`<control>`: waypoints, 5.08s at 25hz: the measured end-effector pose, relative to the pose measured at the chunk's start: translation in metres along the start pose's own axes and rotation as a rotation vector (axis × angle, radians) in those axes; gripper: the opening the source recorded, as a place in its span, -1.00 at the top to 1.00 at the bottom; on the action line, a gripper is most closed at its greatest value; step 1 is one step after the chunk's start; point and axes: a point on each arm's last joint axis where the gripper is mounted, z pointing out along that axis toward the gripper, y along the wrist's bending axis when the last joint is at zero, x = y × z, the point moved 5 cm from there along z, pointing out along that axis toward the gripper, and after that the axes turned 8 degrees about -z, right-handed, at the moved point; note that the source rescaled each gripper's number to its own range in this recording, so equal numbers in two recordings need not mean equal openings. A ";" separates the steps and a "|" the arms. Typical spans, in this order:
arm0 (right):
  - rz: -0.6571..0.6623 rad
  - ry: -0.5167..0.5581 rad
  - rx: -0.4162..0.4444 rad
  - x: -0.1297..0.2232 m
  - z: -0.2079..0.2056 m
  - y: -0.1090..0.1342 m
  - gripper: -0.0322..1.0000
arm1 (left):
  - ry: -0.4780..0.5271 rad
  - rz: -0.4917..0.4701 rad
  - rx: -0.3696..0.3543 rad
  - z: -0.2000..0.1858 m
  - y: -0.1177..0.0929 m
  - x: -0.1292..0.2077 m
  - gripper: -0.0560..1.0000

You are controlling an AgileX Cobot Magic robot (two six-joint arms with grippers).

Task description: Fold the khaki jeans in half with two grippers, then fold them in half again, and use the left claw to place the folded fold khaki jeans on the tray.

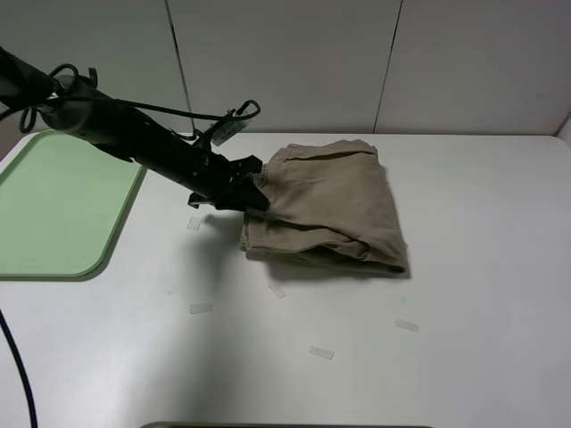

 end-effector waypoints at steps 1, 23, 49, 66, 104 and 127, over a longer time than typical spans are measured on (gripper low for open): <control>0.000 0.000 0.000 0.000 0.000 0.000 -1.00 | 0.004 0.005 -0.027 -0.007 0.002 -0.001 0.78; 0.000 0.000 0.000 0.000 0.000 0.000 -1.00 | -0.047 0.171 -0.774 -0.190 0.070 -0.021 0.80; 0.000 0.000 0.000 0.000 0.000 0.000 -1.00 | -0.124 0.176 -1.073 -0.301 0.142 -0.021 0.89; 0.000 0.000 0.000 0.000 0.000 0.000 -1.00 | -0.119 0.090 -1.039 -0.281 0.159 -0.020 0.89; 0.000 0.000 0.000 0.000 0.000 0.000 -1.00 | -0.883 0.209 -0.875 -0.376 0.001 0.066 -0.96; 0.000 0.000 0.000 0.000 0.000 0.000 -1.00 | -0.880 0.269 -0.631 -0.352 -0.064 0.248 -0.96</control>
